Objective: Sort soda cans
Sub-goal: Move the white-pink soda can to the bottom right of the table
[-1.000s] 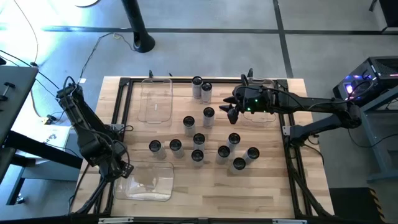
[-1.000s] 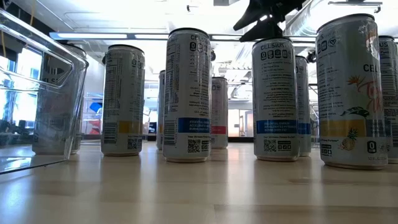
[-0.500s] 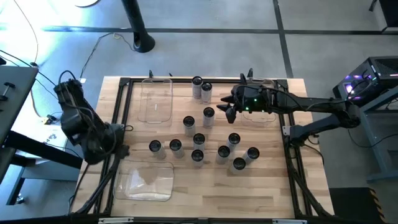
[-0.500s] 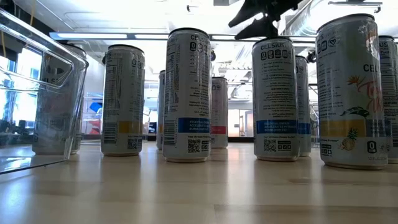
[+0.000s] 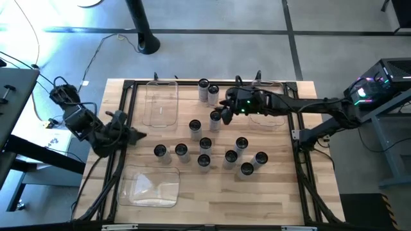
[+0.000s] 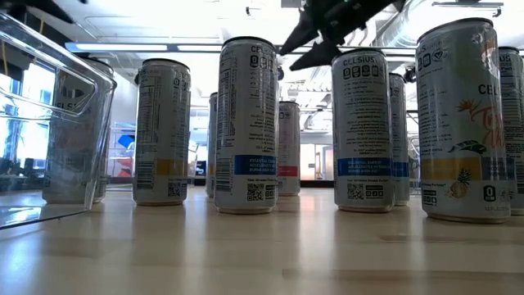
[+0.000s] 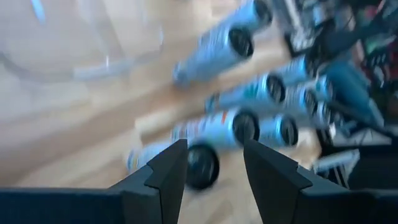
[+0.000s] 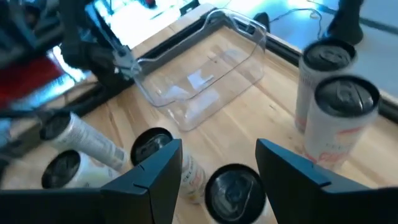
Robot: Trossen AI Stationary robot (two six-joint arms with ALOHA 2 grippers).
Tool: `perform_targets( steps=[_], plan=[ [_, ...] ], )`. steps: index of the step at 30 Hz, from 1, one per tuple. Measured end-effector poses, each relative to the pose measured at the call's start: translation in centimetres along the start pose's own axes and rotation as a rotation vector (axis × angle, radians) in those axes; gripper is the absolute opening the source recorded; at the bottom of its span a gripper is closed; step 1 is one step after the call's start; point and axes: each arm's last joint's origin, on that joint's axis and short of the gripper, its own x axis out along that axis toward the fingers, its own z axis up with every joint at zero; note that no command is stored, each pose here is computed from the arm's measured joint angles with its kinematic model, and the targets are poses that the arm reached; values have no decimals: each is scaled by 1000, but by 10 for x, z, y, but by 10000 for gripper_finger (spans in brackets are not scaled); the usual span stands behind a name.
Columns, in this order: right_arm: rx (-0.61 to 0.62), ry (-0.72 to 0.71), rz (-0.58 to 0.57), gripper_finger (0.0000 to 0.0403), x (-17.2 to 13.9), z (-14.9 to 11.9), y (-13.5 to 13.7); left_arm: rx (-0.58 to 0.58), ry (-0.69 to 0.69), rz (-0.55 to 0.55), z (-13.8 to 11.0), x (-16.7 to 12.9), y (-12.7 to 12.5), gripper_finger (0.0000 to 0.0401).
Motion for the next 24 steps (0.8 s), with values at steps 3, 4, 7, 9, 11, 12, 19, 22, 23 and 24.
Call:
perform_targets(
  steps=[3,4,7,9,11,12,19,22,23,24],
  plan=[
    [-108,41,-8,199,-1,15,7,19,-68,-10,5,4,-4,152],
    [-132,66,-17,200,-2,19,9,30,-79,-12,7,5,-5,152],
    [-183,178,-78,208,-1,24,11,56,-105,-16,10,8,-9,152],
    [-210,248,-110,219,1,26,12,64,-124,-17,12,10,-12,152],
    [-223,285,-120,231,5,27,13,76,-144,-14,14,13,-14,152],
    [-225,289,-121,236,7,27,15,84,-152,-7,14,14,-14,152],
    [-292,203,-227,251,1,41,26,146,-171,39,15,21,-17,152],
    [-305,163,-197,252,-1,48,29,174,-185,48,17,22,-16,152],
    [-298,136,-189,252,-1,51,30,186,-197,53,17,22,-16,152],
    [-289,105,-180,252,-1,54,31,193,-209,57,18,22,-16,152]
  ],
)
